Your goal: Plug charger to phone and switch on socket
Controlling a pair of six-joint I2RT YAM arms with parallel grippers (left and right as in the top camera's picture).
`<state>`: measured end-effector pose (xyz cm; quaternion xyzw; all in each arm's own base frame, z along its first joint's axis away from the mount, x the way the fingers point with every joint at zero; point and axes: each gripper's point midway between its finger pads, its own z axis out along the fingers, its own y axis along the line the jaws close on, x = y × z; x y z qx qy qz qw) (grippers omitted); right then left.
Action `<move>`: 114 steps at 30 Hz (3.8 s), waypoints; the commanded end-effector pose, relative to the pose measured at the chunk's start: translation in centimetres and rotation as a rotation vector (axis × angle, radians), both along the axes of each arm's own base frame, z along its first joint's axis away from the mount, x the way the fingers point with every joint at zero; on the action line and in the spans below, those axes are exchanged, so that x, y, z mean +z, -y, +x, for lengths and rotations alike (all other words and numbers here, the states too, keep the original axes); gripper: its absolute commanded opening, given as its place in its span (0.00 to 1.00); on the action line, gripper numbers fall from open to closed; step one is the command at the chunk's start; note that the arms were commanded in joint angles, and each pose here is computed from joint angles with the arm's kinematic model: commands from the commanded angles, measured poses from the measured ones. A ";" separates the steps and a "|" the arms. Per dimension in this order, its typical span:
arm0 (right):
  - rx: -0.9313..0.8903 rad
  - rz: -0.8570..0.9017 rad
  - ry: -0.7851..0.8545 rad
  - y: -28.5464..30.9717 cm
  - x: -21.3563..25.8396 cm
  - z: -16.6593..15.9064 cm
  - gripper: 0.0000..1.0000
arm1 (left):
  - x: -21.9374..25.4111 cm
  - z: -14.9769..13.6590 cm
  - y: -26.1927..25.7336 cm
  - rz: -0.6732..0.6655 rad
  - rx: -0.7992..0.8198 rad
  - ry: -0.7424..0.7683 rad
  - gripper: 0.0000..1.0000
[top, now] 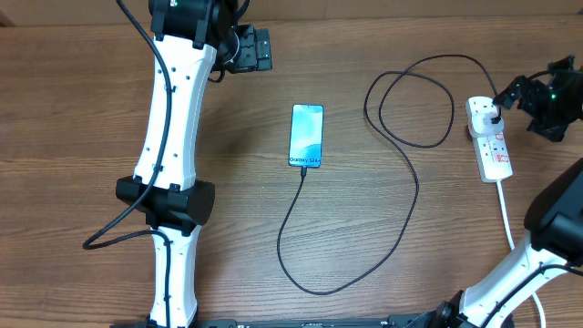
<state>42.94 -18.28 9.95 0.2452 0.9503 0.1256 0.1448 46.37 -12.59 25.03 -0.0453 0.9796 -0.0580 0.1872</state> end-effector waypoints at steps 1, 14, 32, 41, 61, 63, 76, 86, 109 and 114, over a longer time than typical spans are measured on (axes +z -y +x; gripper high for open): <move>0.036 0.012 -0.029 -0.5 -2.1 -0.1 1.00 | -0.4 0.1 -0.1 0.023 -0.017 -0.005 1.00; 0.058 0.066 -0.013 -1.8 -4.2 -0.3 1.00 | -0.4 0.1 -0.1 0.023 -0.017 -0.005 1.00; 0.099 0.102 0.059 -3.5 -4.2 1.3 1.00 | -0.4 0.1 -0.1 0.023 -0.017 -0.005 1.00; 0.093 0.077 0.045 -3.0 -4.4 1.1 1.00 | -0.4 0.1 -0.1 0.023 -0.017 -0.005 1.00; 0.092 0.088 0.028 -3.4 -5.9 0.5 1.00 | -0.4 0.1 -0.1 0.023 -0.017 -0.005 1.00; 0.092 0.087 0.029 -3.4 -5.8 0.5 1.00 | -0.4 0.1 -0.1 0.023 -0.017 -0.005 1.00; 0.096 0.089 0.048 -3.4 -6.0 0.8 1.00 | -0.4 0.1 -0.1 0.023 -0.017 -0.005 1.00; 0.102 0.127 0.056 -4.1 -5.9 0.7 1.00 | -0.4 0.1 -0.1 0.023 -0.017 -0.005 1.00; 0.112 0.192 0.055 -5.6 -7.0 0.0 1.00 | -0.4 0.1 -0.1 0.023 -0.017 -0.005 1.00; 0.114 0.199 0.043 -5.8 -7.1 -0.2 1.00 | -0.4 0.1 -0.1 0.023 -0.017 -0.005 1.00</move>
